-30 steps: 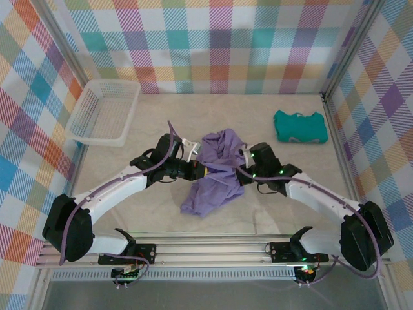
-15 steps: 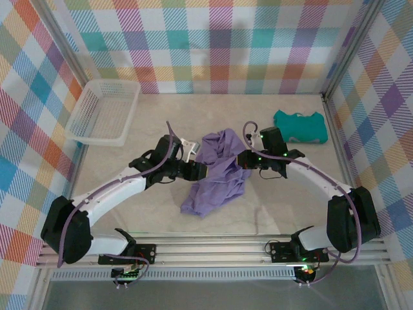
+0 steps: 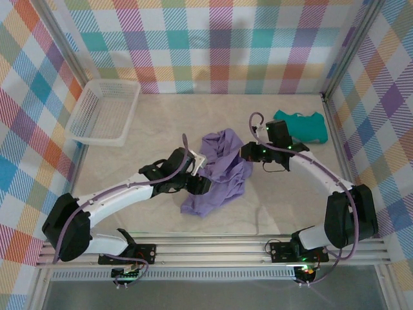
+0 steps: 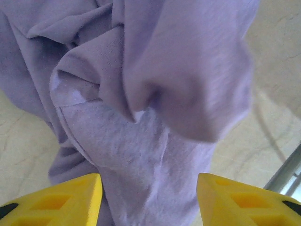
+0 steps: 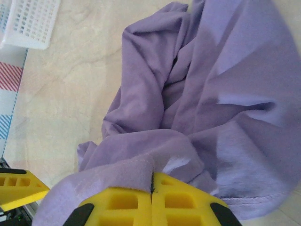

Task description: Fold the inside-out t-shirt

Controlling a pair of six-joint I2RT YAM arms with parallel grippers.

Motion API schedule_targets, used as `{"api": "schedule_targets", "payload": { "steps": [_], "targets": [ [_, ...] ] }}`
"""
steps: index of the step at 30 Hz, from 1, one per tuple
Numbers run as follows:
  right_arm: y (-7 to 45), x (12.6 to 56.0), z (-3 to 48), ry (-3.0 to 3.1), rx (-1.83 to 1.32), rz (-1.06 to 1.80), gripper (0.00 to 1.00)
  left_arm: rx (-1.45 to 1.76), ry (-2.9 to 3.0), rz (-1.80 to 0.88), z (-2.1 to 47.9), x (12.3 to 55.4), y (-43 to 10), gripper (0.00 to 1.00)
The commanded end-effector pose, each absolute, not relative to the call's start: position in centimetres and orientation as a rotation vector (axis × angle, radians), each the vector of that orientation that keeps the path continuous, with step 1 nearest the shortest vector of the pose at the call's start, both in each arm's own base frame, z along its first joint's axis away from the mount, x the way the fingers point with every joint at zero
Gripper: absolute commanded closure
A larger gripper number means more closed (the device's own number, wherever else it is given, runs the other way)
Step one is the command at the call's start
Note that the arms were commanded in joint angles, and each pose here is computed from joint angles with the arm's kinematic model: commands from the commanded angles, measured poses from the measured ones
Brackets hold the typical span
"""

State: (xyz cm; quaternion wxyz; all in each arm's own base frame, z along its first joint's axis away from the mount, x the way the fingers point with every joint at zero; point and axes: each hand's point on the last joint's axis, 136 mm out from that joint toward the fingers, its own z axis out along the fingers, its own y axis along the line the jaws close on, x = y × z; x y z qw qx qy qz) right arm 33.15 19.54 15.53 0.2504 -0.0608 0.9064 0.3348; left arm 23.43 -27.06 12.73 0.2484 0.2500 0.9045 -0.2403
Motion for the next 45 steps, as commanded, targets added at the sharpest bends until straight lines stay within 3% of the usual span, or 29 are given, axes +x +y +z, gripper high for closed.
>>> {"api": "schedule_targets", "payload": {
  "steps": [1,23,25,29,30,36,45],
  "targets": [
    [19.0,33.7,16.4,2.468,-0.174,0.933,1.0,0.748,2.389,-0.592,12.8,24.3,-27.1,0.44],
    [18.5,34.4,15.9,2.489,-0.164,0.952,1.0,1.004,2.24,-0.584,13.3,26.5,-32.8,0.45],
    [18.5,34.3,16.3,2.484,-0.168,0.954,1.0,0.985,2.25,-0.578,13.2,27.0,-33.1,0.53],
    [18.2,33.7,17.0,2.472,-0.174,0.942,1.0,0.927,2.287,-0.502,12.5,27.9,-32.3,0.94],
    [18.3,33.5,17.3,2.466,-0.18,0.954,1.0,0.9,2.297,-0.482,12.4,28.3,-31.7,0.98],
    [19.1,32.5,19.0,2.414,-0.198,1.055,1.0,0.673,2.34,-0.539,13.3,29.6,-27.7,1.0],
    [19.6,34.5,17.6,2.47,-0.204,1.027,0.98,0.481,2.44,-0.54,11.2,30.3,-24.1,1.0]
  ]
}}
